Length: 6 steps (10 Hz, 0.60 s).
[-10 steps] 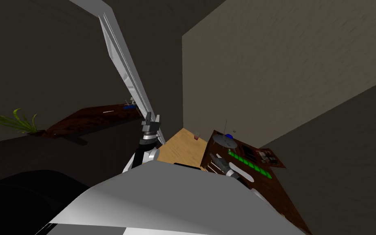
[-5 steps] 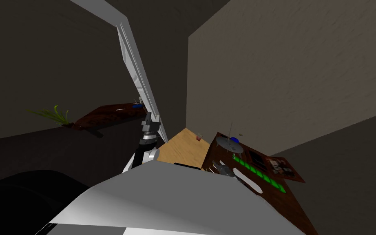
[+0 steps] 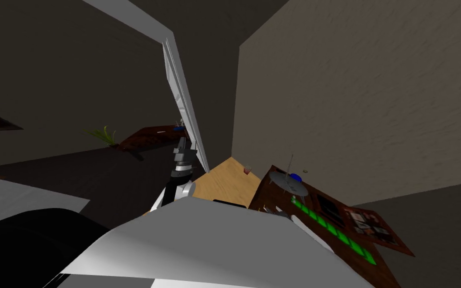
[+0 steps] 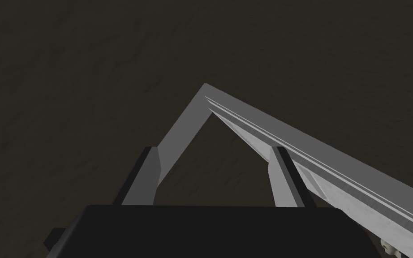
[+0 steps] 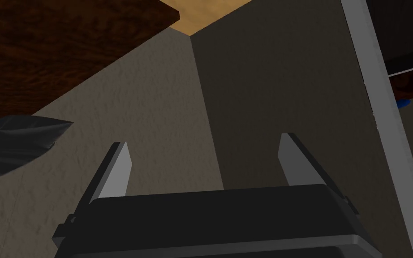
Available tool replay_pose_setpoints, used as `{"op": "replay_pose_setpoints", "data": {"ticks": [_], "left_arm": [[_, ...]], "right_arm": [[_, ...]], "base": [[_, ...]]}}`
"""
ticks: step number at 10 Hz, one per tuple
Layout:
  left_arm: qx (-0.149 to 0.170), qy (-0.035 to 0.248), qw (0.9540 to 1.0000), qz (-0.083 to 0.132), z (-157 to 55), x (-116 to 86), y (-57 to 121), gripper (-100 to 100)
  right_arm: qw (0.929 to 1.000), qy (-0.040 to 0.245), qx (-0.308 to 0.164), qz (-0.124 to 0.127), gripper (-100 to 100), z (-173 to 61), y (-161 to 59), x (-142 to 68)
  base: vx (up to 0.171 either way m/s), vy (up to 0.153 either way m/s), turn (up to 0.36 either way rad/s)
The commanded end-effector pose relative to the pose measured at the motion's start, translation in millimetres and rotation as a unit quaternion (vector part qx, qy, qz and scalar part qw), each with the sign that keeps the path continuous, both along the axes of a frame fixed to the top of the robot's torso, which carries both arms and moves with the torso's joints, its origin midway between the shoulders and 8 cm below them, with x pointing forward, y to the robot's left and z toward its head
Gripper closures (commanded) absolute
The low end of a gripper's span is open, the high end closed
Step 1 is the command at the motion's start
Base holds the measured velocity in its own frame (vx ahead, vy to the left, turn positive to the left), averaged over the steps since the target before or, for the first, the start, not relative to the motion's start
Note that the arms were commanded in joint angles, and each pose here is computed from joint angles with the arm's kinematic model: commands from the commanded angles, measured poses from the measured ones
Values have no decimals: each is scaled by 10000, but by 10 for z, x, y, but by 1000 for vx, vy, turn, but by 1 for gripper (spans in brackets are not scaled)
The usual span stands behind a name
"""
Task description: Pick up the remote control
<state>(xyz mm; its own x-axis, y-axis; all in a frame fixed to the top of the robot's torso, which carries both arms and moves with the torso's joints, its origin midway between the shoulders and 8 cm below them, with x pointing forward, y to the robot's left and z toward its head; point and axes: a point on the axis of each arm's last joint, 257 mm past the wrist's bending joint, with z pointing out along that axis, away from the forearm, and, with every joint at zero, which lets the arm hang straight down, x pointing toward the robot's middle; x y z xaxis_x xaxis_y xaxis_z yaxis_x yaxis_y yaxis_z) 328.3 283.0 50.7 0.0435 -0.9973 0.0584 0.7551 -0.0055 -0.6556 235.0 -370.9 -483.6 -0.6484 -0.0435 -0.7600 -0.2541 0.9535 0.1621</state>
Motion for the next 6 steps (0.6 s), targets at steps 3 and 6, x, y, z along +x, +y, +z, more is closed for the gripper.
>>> {"op": "replay_pose_setpoints", "data": {"ticks": [3, 6], "left_arm": [[0, 0, 10000, 0, 0, 0, 0, 0], [0, 0, 10000, 0, 0, 0, 0, 0]], "right_arm": [[9955, 600, -689, 238, -100, -350, -423, -510], [9914, 827, -950, 354, -100, -456, -595, -690]], "base": [[-6, -41, 249], [-11, -32, 127]]}}
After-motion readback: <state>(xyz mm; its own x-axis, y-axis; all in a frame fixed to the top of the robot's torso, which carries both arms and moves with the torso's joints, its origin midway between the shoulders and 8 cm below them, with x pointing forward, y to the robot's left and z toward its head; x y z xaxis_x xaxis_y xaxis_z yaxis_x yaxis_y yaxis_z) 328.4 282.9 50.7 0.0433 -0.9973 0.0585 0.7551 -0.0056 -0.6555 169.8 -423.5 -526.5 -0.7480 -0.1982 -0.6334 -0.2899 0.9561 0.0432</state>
